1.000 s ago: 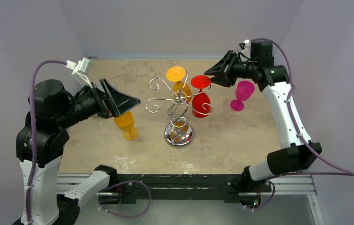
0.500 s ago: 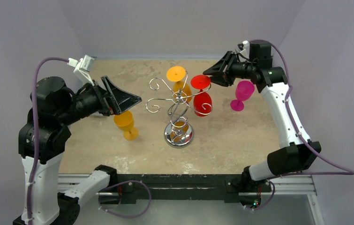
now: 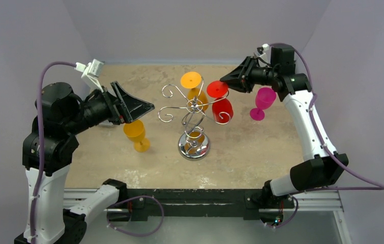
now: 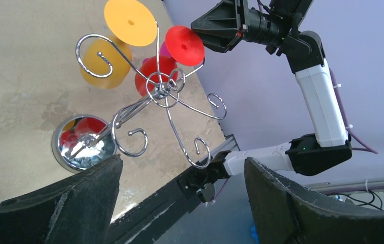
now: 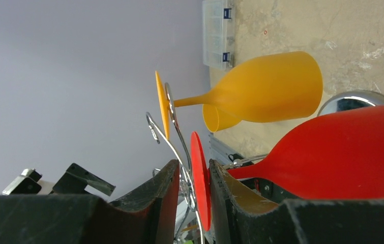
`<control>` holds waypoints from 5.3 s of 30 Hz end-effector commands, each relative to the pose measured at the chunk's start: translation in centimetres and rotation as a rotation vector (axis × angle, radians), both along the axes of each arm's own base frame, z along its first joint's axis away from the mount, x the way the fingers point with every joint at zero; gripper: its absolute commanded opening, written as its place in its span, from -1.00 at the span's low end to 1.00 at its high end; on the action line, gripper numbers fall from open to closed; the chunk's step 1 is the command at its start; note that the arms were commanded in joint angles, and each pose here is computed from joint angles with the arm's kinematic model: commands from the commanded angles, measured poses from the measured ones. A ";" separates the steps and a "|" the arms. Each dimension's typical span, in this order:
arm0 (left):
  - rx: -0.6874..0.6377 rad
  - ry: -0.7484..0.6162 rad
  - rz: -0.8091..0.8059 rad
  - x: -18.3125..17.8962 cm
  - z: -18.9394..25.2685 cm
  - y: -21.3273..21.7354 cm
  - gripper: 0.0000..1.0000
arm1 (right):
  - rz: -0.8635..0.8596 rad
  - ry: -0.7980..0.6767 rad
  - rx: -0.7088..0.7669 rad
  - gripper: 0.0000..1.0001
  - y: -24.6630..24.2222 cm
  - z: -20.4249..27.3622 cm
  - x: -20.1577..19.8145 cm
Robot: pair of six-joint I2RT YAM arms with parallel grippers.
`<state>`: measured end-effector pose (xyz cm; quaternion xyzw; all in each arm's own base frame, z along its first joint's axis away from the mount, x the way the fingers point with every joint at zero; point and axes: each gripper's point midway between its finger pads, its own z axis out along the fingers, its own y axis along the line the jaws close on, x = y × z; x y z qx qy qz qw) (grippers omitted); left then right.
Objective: Take the wine glass off the wine glass rack
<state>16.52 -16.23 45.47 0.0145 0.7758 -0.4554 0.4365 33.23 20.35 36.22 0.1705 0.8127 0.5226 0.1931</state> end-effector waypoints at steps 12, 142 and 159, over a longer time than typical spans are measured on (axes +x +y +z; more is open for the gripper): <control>-0.046 -0.039 0.007 0.5 1.3 -0.2 0.72 | 0.062 -0.062 0.035 -0.58 0.7 1.4 -1.5; -0.058 -0.020 0.017 0.3 1.2 -0.1 1.00 | -0.100 -0.205 0.106 -1.00 -3.4 6.8 3.8; -0.146 -0.166 -0.094 1.3 6.0 -2.0 1.00 | -0.099 -0.463 0.351 -1.00 -4.2 19.7 0.2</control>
